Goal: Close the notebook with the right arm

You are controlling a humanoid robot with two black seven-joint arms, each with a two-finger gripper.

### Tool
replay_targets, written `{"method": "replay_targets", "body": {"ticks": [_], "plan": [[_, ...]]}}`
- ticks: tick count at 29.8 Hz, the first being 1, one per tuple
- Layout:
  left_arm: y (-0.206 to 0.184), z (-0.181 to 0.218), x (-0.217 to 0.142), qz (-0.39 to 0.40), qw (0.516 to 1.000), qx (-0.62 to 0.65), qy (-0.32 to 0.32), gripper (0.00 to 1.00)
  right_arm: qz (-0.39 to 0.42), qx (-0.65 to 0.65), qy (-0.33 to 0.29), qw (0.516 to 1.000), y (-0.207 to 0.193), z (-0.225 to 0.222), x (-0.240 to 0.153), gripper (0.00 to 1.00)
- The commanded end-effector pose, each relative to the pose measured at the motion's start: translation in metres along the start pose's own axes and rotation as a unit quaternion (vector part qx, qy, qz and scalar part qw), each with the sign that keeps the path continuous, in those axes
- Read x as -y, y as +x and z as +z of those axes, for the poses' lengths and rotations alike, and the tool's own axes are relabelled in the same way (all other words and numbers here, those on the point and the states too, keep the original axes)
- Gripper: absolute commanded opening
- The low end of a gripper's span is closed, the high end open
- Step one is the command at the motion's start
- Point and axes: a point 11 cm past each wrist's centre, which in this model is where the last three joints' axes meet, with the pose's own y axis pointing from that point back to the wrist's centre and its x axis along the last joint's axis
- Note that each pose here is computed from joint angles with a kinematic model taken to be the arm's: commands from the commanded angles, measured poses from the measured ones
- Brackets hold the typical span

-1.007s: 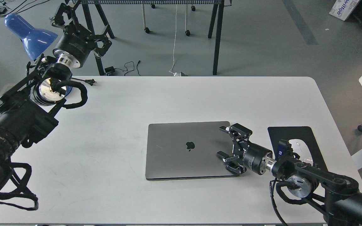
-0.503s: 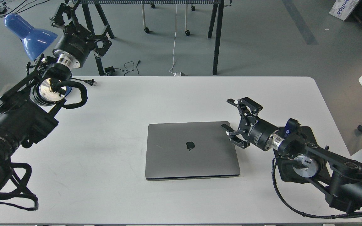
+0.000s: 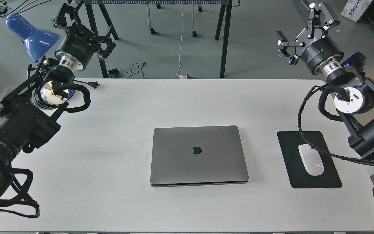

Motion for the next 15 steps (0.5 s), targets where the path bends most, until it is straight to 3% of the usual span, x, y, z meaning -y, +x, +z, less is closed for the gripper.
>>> {"method": "replay_targets", "body": {"ticks": [1,6,15], "plan": [[0.0,0.0,0.0,0.0,1.0,0.0,0.0,1.0,0.029,0.05,0.014,0.998,0.02,-0.012,0.001,1.0],[0.0,0.0,0.0,0.0,1.0,0.0,0.001,1.0,0.042,0.081,0.026,0.996,0.036,-0.013,0.0,1.0],[0.0,0.0,0.0,0.0,1.0,0.001,0.001,1.0,0.037,0.099,0.024,0.994,0.027,0.0,0.004,1.0]]}}
